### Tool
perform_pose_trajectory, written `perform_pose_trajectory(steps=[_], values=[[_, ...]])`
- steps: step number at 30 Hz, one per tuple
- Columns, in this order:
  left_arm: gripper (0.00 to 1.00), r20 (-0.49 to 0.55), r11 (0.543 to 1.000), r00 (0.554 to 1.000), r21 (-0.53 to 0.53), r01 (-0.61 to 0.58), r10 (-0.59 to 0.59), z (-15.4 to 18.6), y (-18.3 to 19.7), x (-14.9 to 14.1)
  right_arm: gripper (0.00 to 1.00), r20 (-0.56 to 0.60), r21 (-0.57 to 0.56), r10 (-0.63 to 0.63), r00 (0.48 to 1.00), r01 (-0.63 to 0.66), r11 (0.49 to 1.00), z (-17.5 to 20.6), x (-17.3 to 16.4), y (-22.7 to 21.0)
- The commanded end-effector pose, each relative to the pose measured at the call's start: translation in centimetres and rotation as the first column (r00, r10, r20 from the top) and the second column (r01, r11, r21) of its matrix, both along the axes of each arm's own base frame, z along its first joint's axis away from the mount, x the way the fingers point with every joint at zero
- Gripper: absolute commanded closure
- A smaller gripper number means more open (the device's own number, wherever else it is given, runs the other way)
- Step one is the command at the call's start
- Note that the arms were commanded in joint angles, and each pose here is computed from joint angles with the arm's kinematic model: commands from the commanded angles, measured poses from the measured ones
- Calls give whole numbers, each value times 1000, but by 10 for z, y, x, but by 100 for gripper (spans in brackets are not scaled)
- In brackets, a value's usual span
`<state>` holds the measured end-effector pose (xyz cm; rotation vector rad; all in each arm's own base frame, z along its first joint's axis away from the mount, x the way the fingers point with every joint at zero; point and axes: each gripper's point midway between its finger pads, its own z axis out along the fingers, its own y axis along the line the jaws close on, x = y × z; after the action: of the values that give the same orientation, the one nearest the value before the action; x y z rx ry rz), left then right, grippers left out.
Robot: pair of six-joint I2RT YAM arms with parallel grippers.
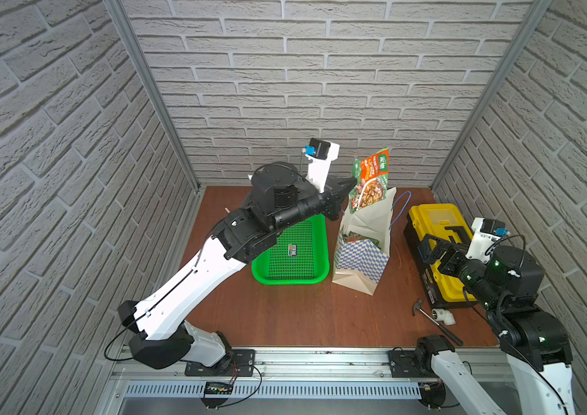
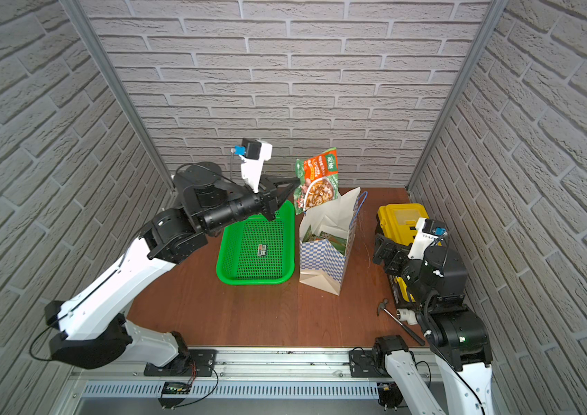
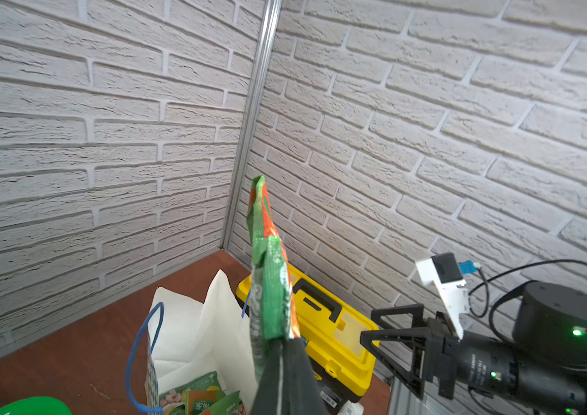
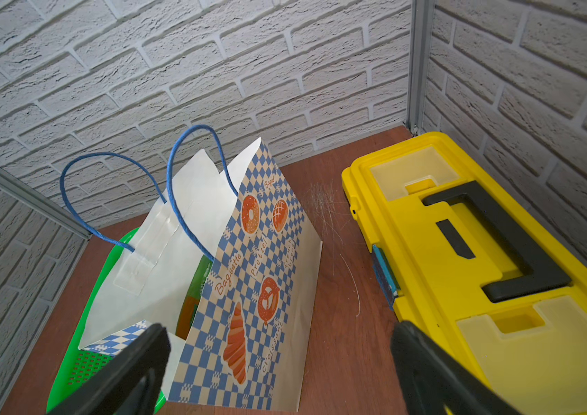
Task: Place the condiment packets inside the bag
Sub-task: Place the condiment packet in the paper bag, then reset both arms
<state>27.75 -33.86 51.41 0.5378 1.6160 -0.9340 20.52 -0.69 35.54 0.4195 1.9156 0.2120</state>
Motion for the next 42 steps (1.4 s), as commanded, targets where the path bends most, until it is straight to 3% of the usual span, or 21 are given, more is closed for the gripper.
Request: perform_pose_trajectory(steps=[1, 11, 18, 25, 33, 38, 42], values=[[100, 36, 994, 998, 92, -51, 48, -16, -18, 17, 0, 3, -17, -40, 999, 40, 999, -2, -3, -8], [100, -111, 943, 983, 317, -103, 144, -109, -53, 64, 0, -16, -31, -32, 999, 31, 999, -8, -7, -7], [100, -203, 930, 971, 366, -43, 124, -143, -67, 65, 0, -30, -28, -18, 999, 17, 999, -14, -3, -5], [58, -191, 937, 975, 347, -44, 117, -118, -47, 44, 0, -33, -45, 0, 999, -2, 999, -18, -1, -3], [2, -88, 905, 953, 349, -243, 290, -108, 35, 21, 0, -15, -93, -10, 1000, 9, 996, -22, -2, -8], [2, -42, 808, 872, 399, -434, 488, -131, 109, 15, 0, 24, -166, 0, 1000, 4, 986, -34, 3, -11], [2, -65, 746, 805, 425, -513, 590, -161, 162, 15, 0, 88, -207, 34, 996, -15, 978, -50, 12, -8]])
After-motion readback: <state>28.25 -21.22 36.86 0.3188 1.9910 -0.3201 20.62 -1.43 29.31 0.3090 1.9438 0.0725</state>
